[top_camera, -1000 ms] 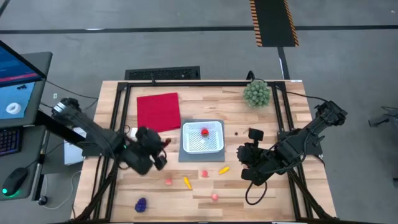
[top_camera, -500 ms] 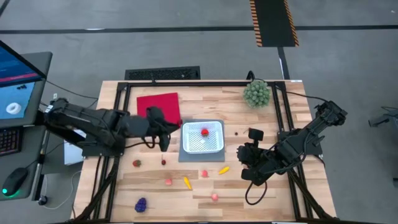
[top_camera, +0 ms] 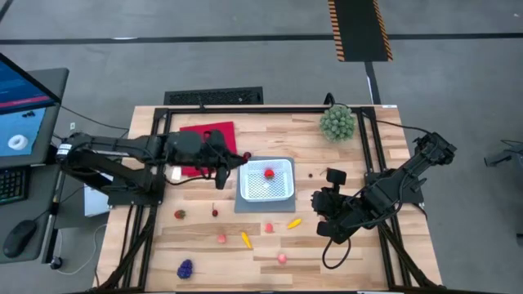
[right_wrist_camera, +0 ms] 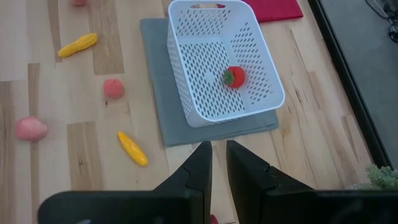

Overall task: Pick and placing Produce into tupperware
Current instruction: Put the bottom left cherry into the white basket

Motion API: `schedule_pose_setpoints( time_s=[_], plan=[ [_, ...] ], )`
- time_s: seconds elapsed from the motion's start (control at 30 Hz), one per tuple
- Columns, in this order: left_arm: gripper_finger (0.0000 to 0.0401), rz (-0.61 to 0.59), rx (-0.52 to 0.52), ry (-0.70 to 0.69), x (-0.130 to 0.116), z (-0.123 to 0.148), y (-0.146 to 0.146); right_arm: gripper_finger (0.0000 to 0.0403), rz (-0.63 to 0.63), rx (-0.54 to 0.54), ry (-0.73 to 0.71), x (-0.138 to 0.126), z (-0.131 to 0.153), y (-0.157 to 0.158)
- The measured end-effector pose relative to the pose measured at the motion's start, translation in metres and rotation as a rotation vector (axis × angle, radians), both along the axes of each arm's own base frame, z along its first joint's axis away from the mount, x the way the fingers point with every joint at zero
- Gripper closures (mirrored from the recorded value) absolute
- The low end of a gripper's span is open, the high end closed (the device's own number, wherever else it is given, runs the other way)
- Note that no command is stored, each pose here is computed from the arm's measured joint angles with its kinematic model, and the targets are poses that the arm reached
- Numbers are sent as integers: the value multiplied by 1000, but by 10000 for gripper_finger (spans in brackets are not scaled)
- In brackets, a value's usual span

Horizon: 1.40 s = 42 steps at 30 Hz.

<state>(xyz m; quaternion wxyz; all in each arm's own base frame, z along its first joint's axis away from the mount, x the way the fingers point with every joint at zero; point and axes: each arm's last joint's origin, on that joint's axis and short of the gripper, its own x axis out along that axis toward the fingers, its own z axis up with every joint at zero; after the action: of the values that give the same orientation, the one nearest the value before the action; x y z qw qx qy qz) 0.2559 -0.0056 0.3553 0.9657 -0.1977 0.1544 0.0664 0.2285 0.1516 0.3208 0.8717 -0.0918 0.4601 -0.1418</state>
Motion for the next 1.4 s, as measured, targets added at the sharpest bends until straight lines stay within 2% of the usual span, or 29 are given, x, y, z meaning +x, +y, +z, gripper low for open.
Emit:
schedule_pose_setpoints(
  time_s=[0.17,0.4,0.63,0.83,0.97,1.07,1.27,1.4],
  plan=[
    [401,-14,-74,5,3,-31,18,333,0,0,0,0,0,0],
    [401,72,-210,62,-3,-72,45,333,0,4,-5,0,0,0],
    [401,105,-253,114,-1,-99,51,333,1,8,-11,1,0,1],
    [401,74,-289,198,27,-131,55,333,-3,5,-13,2,0,0],
    [401,43,-296,219,48,-136,58,333,-3,5,-13,2,0,0],
    [401,58,-304,285,61,-142,60,333,-1,5,-13,1,0,1],
    [401,87,-279,526,80,-155,59,333,-1,5,-13,1,0,1],
    [401,73,-251,585,92,-155,55,333,-2,5,-14,1,0,1]
  ],
)
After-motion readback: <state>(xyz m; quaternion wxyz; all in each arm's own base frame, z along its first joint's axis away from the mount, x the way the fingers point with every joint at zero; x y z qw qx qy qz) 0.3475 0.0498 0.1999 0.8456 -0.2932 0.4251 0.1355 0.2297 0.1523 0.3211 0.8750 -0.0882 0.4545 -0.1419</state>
